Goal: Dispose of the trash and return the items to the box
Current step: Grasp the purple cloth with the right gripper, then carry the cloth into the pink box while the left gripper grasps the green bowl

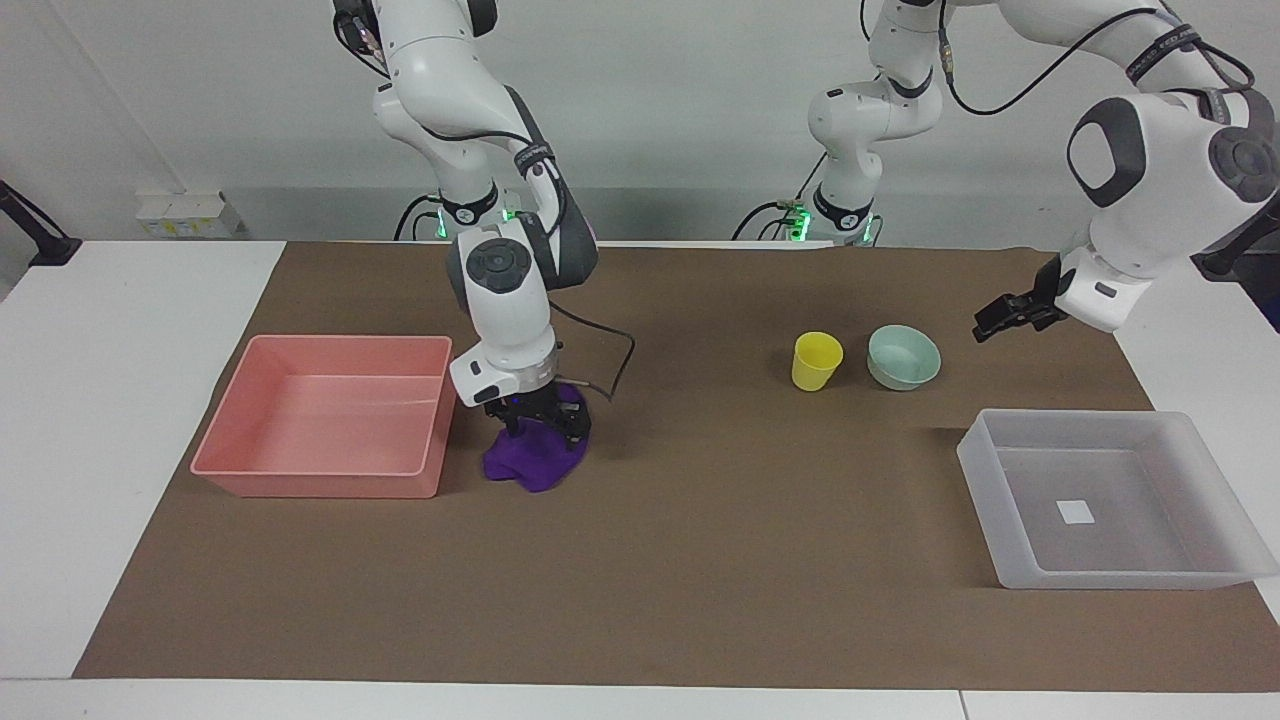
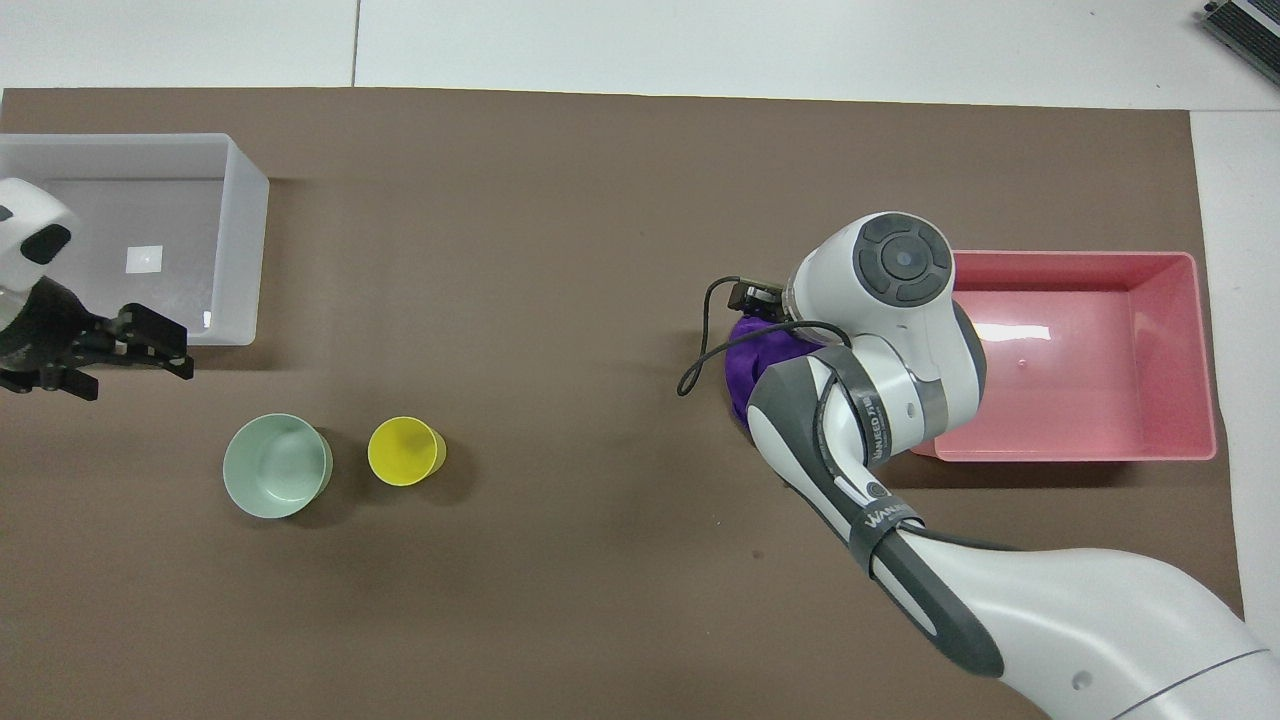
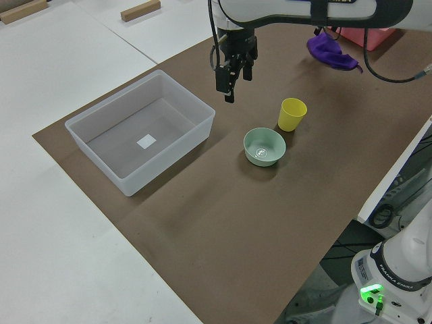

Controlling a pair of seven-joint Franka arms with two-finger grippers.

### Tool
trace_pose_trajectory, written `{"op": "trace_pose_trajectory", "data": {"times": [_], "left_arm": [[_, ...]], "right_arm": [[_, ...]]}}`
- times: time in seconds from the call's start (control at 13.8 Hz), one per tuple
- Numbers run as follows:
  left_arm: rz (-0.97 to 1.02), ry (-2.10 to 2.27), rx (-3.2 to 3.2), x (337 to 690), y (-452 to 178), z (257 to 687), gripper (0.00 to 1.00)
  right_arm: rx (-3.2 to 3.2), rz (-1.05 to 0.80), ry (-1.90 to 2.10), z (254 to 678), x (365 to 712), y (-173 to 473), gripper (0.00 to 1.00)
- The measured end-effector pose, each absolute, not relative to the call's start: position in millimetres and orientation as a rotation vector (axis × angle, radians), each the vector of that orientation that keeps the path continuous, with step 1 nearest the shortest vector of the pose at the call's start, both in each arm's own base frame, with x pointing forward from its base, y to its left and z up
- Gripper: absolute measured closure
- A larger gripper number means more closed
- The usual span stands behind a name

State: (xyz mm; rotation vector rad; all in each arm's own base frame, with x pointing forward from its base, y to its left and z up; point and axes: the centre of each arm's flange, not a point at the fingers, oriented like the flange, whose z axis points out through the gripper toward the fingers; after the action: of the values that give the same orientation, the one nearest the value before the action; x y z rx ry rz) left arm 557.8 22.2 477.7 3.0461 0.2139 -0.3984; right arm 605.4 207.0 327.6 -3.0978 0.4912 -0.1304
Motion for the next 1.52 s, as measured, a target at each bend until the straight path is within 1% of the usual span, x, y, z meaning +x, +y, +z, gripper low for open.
{"op": "trace_pose_trajectory", "data": {"times": [0.07, 0.29, 0.36, 0.43, 0.58, 0.65, 0.72, 0.87, 0.94, 1.08, 1.16, 1.3, 1.45, 1.52], "left_arm": [[-0.415, 0.181, 3.032, 550.6, 19.4, 462.2, 0.0], [-0.338, 0.077, 3.006, 515.8, 20.5, 414.0, 0.0], [-0.331, 0.062, 3.0, 505.6, 28.6, 399.3, 0.0], [-0.339, 0.062, 2.991, 498.1, 40.8, 384.9, 0.0], [-0.385, 0.075, 2.96, 487.3, 61.1, 360.6, 0.0], [-0.404, 0.084, 2.943, 483.5, 63.4, 349.1, 0.0], [-0.417, 0.091, 2.928, 481.3, 61.0, 338.7, 0.0], [-0.444, 0.107, 2.9, 479.5, 56.7, 321.3, 0.0], [-0.457, 0.12, 2.883, 479.7, 56.2, 314.4, 0.07], [-0.479, 0.138, 2.86, 479.6, 55.7, 304.2, 0.37], [-0.485, 0.141, 2.856, 479.6, 55.8, 301.6, 0.48], [-0.487, 0.143, 2.854, 479.8, 55.9, 300.2, 0.74], [-0.483, 0.148, 2.853, 480.3, 57.5, 300.9, 0.96], [-0.48, 0.152, 2.853, 480.8, 58.8, 301.6, 0.97]], "right_arm": [[-3.128, -0.137, 0.478, 315.9, 600.6, 203.9, 0.0], [-3.157, -0.14, 0.462, 297.3, 594.7, 200.0, 0.0], [-3.157, -0.142, 0.461, 297.3, 594.8, 200.0, 0.1], [-3.157, -0.143, 0.46, 297.5, 594.9, 200.1, 0.24], [-3.157, -0.145, 0.459, 297.7, 594.9, 200.2, 0.45], [-3.159, -0.148, 0.456, 298.4, 595.0, 200.3, 0.58], [-3.162, -0.158, 0.449, 300.7, 595.4, 200.3, 0.67], [-3.156, -0.192, 0.45, 315.2, 597.2, 198.3, 0.91], [-3.15, -0.211, 0.459, 326.8, 598.1, 195.3, 0.94], [-3.152, -0.226, 0.491, 359.4, 596.9, 184.4, 0.94], [-3.156, -0.226, 0.518, 383.0, 594.0, 175.5, 0.94], [-3.158, -0.235, 0.6, 433.9, 585.6, 146.7, 0.94], [-3.149, -0.257, 0.679, 475.1, 577.0, 111.4, 0.94], [-3.146, -0.267, 0.708, 491.5, 573.1, 91.4, 0.94]]}}
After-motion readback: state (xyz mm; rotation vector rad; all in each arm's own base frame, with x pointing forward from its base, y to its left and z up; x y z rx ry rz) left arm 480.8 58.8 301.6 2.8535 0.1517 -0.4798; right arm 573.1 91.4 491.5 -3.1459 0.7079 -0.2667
